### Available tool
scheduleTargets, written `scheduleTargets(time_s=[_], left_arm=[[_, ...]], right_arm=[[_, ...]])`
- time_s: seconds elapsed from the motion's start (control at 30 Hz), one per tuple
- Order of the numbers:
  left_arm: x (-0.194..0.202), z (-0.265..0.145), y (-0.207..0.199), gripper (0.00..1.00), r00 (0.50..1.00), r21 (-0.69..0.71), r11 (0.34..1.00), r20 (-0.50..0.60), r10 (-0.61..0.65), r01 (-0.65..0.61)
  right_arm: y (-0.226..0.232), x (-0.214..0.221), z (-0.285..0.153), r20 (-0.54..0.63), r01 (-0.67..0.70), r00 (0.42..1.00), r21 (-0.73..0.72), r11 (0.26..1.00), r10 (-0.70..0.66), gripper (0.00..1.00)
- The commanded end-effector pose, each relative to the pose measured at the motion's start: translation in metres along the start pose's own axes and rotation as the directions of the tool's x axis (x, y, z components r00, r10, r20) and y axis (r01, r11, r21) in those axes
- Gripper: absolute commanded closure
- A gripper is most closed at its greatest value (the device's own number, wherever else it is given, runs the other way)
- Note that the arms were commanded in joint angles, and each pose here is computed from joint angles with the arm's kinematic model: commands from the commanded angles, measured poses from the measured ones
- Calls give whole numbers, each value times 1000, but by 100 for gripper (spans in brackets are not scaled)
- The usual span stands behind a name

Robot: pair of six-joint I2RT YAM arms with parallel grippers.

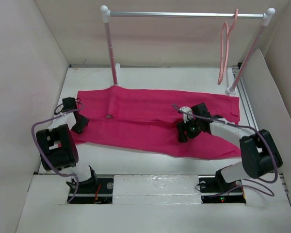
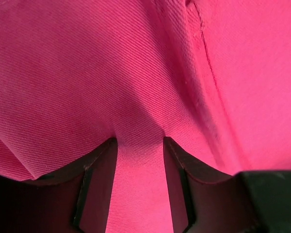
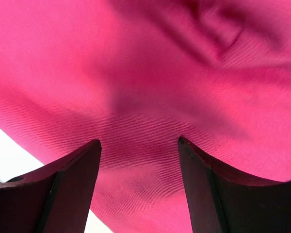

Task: Place the trousers on the hanger
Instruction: Fold the trousers

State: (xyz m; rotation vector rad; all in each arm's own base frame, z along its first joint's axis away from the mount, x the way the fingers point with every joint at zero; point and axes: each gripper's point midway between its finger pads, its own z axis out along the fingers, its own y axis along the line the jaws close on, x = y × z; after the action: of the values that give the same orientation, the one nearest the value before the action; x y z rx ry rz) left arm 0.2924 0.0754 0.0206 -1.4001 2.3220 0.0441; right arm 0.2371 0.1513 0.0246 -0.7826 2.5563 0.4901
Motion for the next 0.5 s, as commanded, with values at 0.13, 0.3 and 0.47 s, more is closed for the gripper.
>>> scheduleTargets(time_s=[0.13,0.3,0.47], left_arm=[[-34,3,-58,61,999,93,996,48,-17,12],[-59,-52,-53,53,983,137,990,182,-5,-20],[-61,-97,4,50,942,117,992,326,-84,48]], right_arm=[[-59,-59,33,117,-102,988,32,994,98,30],[-34,-82,-4,189,-43,981,-5,999,43,27],[3,-84,-35,236,21,972,-31,999,-13,24]])
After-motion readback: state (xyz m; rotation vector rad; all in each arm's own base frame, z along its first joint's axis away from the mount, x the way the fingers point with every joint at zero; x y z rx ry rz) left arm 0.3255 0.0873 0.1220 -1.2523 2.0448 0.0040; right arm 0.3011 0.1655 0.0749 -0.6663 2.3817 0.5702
